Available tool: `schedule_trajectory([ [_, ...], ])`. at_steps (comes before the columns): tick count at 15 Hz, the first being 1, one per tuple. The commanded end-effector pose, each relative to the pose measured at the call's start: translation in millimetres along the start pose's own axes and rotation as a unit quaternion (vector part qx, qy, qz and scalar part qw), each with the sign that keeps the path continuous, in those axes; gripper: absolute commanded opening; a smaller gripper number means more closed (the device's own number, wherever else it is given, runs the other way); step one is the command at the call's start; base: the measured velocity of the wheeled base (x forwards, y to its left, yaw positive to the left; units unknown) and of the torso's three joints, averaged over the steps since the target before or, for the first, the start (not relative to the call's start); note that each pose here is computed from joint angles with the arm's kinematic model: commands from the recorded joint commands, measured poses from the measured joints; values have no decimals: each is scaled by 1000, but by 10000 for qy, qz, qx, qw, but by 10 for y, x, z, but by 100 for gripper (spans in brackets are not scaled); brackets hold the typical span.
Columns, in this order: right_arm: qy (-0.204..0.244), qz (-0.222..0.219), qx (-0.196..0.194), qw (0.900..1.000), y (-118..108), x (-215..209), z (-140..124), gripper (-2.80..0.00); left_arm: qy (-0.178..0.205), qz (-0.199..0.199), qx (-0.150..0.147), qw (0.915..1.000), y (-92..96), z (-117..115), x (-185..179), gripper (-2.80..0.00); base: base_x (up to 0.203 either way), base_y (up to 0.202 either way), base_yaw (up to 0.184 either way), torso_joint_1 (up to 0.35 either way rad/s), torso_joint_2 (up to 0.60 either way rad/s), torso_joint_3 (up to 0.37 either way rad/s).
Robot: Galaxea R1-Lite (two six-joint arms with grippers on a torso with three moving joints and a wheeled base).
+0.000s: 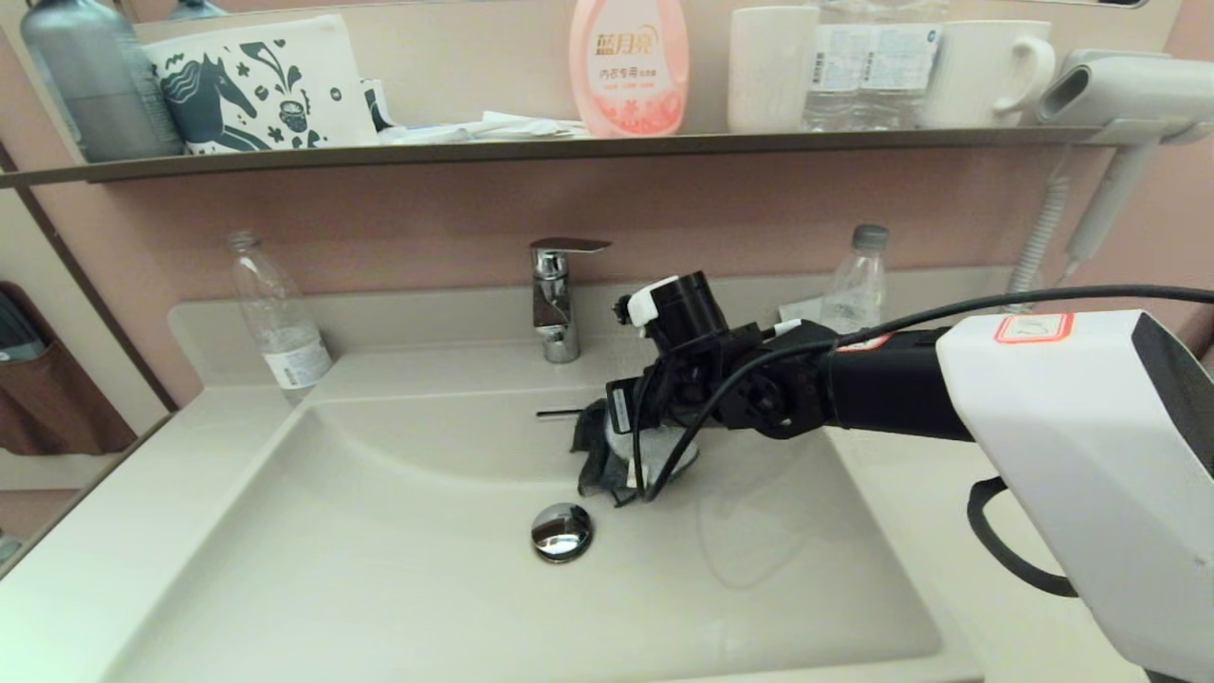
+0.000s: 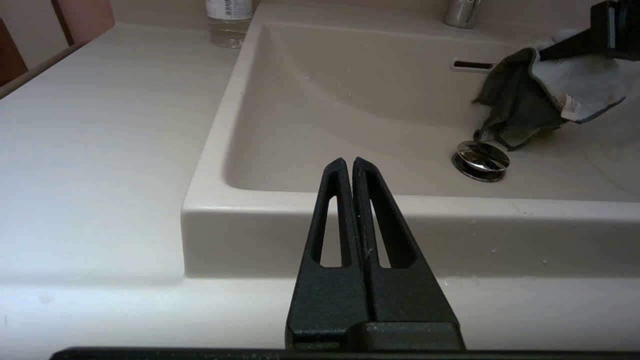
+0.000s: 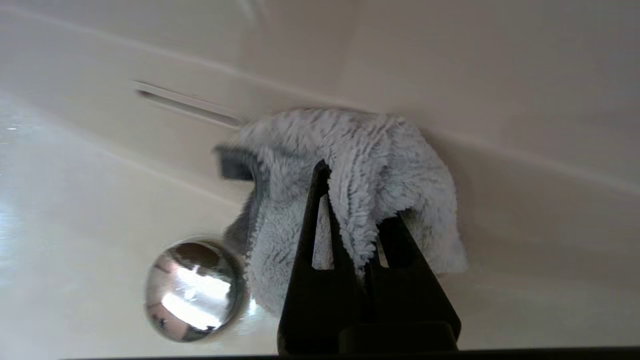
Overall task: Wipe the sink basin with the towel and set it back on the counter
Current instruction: Wipe the sink
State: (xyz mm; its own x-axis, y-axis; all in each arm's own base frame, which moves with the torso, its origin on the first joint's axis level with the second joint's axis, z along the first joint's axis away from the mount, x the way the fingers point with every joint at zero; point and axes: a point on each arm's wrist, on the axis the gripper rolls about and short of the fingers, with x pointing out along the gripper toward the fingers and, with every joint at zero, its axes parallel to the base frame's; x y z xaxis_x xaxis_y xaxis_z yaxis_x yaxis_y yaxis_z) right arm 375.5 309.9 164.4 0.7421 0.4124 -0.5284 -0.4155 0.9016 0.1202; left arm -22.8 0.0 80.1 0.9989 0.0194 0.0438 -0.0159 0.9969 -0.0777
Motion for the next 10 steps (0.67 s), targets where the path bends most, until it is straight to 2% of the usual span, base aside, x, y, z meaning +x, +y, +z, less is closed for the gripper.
schedule_trajectory([
  [1,76,-124,45,9999,-105,47,-20,-280,-3,3,-4,10000,0,1,0,-280,0,0,0,0,0,0],
  [6,115,-805,434,9957,-797,-298,226,-280,-3,3,-4,10000,0,1,0,-280,0,0,0,0,0,0],
  [10,172,-1178,647,9908,-1169,-627,235,-280,-2,3,-4,10000,0,1,0,-280,0,0,0,0,0,0],
])
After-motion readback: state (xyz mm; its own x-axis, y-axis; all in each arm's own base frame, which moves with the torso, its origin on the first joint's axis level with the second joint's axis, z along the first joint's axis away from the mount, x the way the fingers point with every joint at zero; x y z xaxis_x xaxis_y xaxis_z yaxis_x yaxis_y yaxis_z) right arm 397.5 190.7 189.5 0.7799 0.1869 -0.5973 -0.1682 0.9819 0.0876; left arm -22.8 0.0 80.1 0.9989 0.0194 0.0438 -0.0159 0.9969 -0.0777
